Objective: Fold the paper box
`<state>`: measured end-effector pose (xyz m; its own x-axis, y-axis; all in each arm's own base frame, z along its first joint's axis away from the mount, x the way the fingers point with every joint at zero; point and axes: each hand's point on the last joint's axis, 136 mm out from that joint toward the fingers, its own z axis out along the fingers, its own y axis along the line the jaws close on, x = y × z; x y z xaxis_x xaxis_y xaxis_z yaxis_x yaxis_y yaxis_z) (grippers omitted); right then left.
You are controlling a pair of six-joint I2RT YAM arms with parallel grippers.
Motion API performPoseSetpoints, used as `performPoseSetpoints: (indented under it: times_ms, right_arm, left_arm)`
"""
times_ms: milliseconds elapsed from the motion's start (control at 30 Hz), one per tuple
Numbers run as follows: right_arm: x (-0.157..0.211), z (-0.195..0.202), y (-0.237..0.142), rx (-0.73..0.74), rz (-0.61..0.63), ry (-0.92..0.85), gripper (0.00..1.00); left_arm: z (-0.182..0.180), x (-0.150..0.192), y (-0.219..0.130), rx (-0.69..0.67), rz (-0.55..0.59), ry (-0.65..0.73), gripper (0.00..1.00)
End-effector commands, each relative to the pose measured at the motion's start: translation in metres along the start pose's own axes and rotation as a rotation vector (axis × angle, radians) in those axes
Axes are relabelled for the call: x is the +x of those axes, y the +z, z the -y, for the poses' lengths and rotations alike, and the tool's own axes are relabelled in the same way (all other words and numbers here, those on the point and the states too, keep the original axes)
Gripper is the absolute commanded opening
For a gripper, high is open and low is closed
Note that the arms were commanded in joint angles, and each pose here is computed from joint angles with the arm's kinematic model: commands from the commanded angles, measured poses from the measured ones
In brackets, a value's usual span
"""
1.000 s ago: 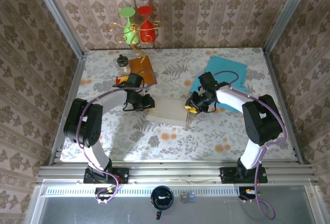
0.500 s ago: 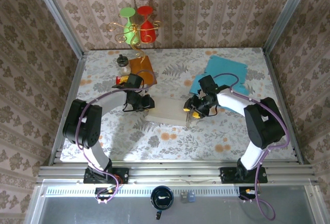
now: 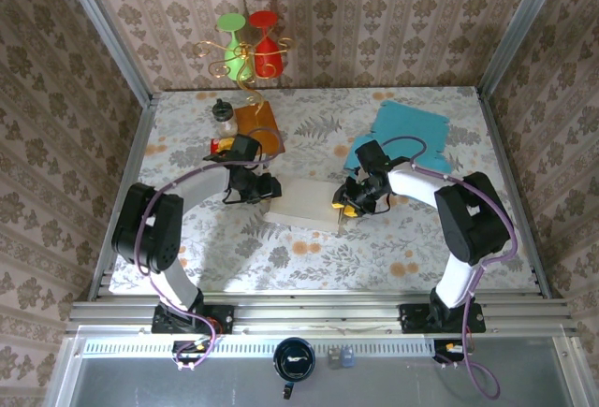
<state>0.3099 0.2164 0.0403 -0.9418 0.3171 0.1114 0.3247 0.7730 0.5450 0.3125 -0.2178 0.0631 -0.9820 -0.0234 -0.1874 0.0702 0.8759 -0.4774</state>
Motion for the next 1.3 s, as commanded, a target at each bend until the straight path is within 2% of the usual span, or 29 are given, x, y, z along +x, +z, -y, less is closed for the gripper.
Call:
performPoseSetpoints:
  times_ms: [0, 200, 333, 567, 700, 867, 1067, 1267]
  right_arm:
    - [0.007, 0.017, 0.009, 0.055, -0.027, 0.006, 0.34]
    - [0.005, 0.016, 0.009, 0.058, -0.025, 0.006, 0.31]
    - [0.005, 0.016, 0.009, 0.061, -0.026, 0.002, 0.30]
    - [0.006, 0.016, 0.008, 0.063, -0.026, -0.002, 0.29]
    - [0.006, 0.016, 0.008, 0.065, -0.026, 0.001, 0.29]
    - [0.006, 0.018, 0.008, 0.071, -0.026, 0.003, 0.29]
    - [0.006, 0.021, 0.011, 0.078, -0.031, 0.004, 0.29]
    - [0.006, 0.019, 0.012, 0.070, -0.040, -0.006, 0.29]
  left_arm:
    - [-0.004, 0.008, -0.011, -0.034, 0.000, -0.005, 0.34]
    - [0.000, 0.006, -0.022, -0.018, 0.035, 0.023, 0.44]
    - [0.000, 0.010, -0.014, 0.023, -0.009, 0.020, 0.46]
    - [-0.006, 0.018, 0.003, 0.019, -0.056, 0.024, 0.44]
    - [-0.013, 0.023, 0.010, -0.016, -0.073, 0.025, 0.40]
    - [-0.024, 0.027, 0.008, -0.066, -0.055, 0.036, 0.37]
    - [-0.028, 0.033, 0.014, -0.056, -0.062, 0.044, 0.37]
    - [-0.025, 0.031, 0.016, -0.035, -0.040, 0.040, 0.32]
